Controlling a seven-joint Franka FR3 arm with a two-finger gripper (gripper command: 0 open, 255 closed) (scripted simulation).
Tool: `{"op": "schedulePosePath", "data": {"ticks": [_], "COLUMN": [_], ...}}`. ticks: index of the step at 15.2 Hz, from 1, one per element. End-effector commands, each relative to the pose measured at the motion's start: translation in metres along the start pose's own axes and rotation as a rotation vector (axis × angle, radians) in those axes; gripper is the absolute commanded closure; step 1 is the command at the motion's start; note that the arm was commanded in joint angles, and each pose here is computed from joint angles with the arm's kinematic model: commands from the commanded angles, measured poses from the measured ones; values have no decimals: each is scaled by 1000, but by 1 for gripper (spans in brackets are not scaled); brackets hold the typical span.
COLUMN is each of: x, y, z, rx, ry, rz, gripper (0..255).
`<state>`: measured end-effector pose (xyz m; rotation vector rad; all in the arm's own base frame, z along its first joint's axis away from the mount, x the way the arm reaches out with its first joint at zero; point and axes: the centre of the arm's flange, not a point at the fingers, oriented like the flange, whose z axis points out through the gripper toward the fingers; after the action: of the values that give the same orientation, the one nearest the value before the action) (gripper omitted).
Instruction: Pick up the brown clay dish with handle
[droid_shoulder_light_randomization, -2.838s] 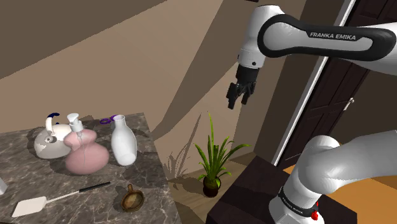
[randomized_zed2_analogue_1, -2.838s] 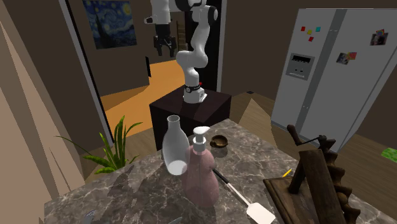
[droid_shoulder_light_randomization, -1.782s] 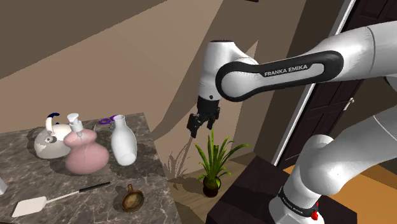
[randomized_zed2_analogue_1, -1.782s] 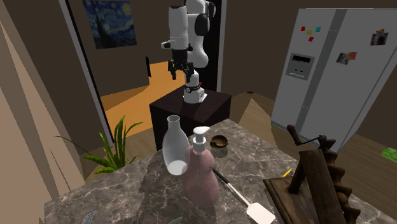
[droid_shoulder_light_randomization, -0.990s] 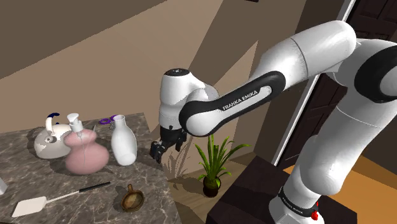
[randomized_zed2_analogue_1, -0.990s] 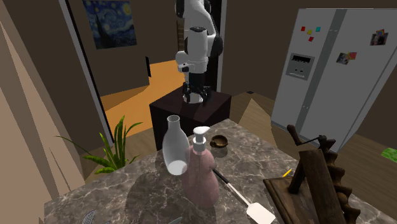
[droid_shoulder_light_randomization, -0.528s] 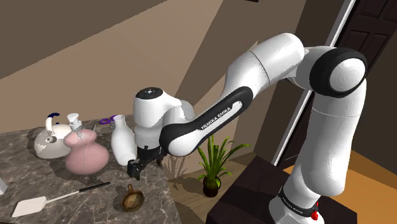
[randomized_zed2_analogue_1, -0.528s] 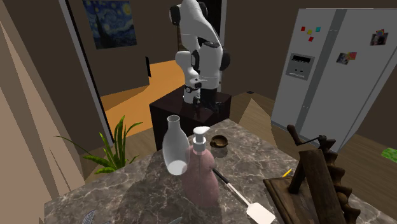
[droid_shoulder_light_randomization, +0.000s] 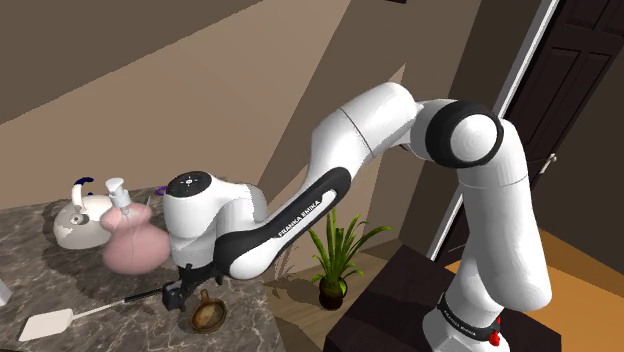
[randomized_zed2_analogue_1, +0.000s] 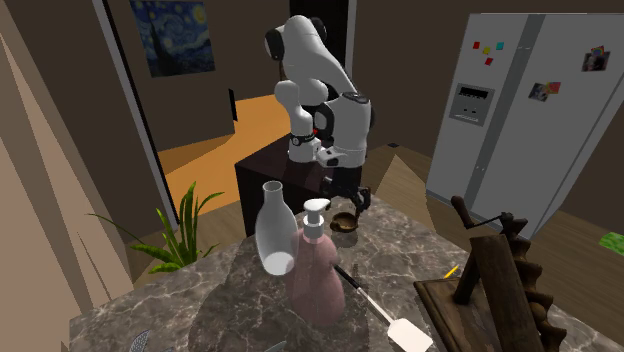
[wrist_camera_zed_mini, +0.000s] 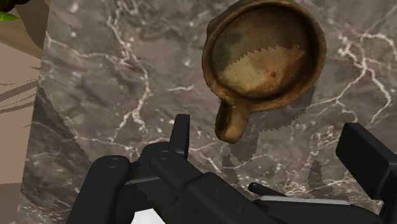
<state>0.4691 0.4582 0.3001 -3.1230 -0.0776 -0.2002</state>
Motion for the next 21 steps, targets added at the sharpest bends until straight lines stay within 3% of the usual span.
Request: {"op": "schedulePosePath", "data": {"ticks": [1,8,9,18,21], "x": [-2,-6,-5,-6,-4], "y": [-3,-3,-3,-3,-3], "z": [11,41,41,41,25], "rx": [-1,-1,-1,-1,-1], "ry": [2,2,2,2,2], "rz": [-1,-1,-1,-1,-1], "gripper": [0,0,255,255,255]}}
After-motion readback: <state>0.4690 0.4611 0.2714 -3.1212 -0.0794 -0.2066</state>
